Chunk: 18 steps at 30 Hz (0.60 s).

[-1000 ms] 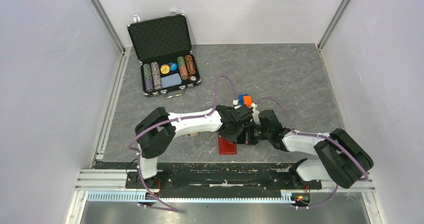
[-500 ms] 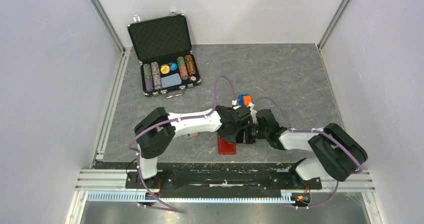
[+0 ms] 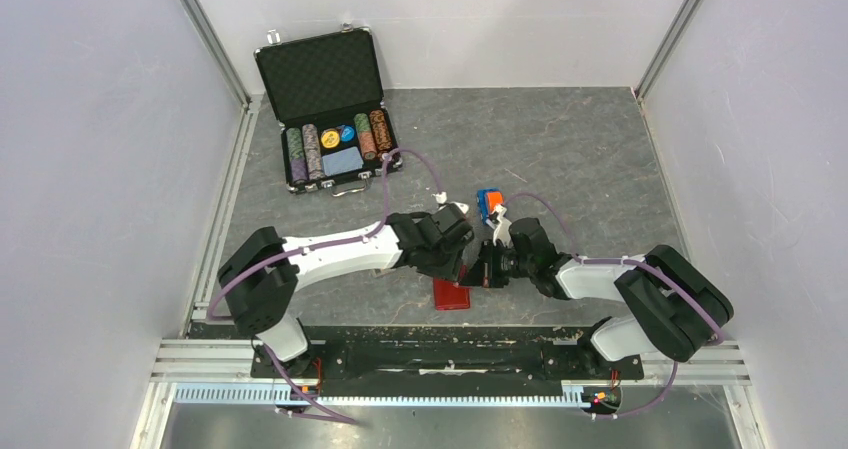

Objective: Put the credit cards into the card holder
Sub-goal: Close the card holder at the center of the board.

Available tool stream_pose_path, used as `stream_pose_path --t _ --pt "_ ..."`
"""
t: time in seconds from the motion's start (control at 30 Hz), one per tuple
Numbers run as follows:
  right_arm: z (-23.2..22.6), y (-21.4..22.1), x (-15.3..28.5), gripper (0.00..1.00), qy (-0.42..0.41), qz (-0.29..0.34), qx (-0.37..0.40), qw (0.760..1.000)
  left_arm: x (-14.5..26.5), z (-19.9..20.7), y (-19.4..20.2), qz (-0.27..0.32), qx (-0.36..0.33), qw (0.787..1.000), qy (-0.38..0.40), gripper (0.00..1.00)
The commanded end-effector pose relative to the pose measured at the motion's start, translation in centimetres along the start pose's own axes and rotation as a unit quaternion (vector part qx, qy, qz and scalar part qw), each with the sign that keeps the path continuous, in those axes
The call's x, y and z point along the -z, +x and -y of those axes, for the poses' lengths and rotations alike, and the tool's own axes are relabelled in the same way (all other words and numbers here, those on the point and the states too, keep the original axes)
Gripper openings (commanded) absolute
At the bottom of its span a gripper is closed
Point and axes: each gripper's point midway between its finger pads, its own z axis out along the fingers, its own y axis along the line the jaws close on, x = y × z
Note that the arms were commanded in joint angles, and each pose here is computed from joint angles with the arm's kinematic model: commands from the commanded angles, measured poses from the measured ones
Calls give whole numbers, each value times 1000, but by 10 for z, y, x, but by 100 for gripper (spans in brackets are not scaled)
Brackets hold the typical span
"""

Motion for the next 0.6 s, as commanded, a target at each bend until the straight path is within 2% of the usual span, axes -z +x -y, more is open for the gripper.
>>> stream_pose_path --t 0.0,0.23,0.57 --pt "-19 -20 -3 0 -26 24 21 999 -8 -1 0 5 77 995 60 52" --pt "-14 -14 -8 0 -26 10 16 999 -23 -7 2 -2 121 988 99 50" --pt "-13 -10 -14 0 -27 -2 17 999 -33 -5 7 -11 126 986 108 42"
